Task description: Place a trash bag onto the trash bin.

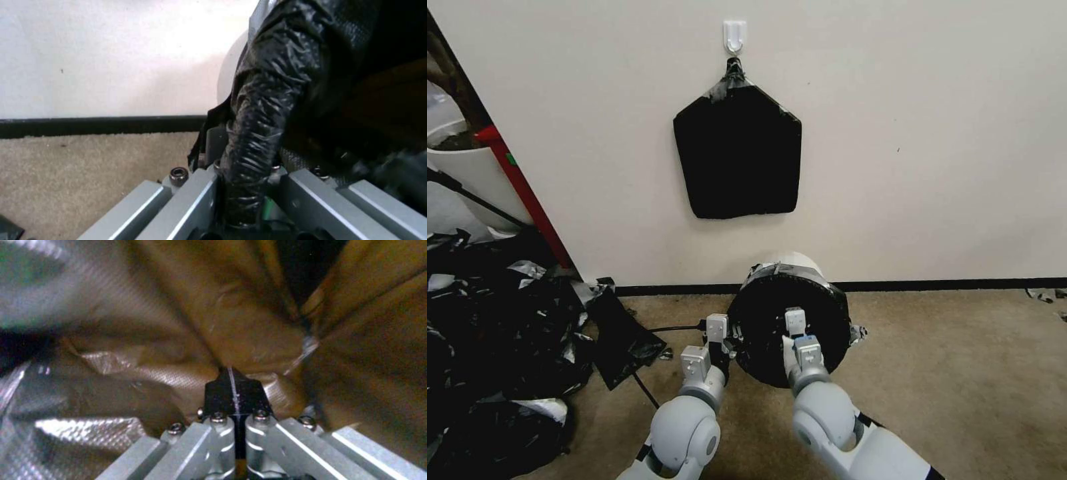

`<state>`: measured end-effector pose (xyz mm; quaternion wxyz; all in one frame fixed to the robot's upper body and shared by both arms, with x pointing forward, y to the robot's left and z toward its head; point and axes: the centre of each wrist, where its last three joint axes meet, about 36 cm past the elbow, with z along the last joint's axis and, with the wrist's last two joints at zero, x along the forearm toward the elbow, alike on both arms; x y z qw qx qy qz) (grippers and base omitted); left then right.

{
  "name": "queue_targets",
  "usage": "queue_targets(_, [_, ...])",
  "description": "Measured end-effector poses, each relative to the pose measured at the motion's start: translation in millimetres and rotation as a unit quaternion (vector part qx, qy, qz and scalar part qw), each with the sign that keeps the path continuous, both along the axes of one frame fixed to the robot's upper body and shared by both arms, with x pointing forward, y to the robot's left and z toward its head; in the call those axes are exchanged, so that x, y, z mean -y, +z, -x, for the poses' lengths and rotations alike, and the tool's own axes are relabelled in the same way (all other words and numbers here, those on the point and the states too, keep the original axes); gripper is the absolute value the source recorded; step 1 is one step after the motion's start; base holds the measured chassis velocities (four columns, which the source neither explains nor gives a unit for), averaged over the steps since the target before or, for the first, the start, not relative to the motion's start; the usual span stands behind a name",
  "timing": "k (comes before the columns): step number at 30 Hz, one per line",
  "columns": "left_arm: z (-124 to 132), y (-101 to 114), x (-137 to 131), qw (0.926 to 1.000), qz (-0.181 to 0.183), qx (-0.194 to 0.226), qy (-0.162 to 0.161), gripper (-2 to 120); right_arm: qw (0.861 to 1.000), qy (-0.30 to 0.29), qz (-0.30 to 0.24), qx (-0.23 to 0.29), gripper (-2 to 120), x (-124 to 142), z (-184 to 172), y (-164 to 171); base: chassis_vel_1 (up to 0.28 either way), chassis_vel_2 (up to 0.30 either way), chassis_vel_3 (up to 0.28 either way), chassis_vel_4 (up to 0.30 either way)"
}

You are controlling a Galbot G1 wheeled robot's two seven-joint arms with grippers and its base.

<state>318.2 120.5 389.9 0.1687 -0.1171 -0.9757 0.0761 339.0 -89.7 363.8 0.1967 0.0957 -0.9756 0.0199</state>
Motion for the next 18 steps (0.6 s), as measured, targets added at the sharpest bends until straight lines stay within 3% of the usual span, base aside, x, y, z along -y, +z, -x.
queue_targets(8, [7, 4, 0, 1.0, 0.0, 0.003, -0.004, 0, 0.999, 0.003, 0.031, -0.037, 0, 1, -7, -9, 0.0, 0.0, 0.0, 0.0])
queue_targets(18, [16, 7, 1, 1.0, 0.003, 0.0, -0.009, 0, 0.996, -0.013, 0.086, -0.005, 0, 8, -23, -17, 0.0, 0.0, 0.0, 0.0])
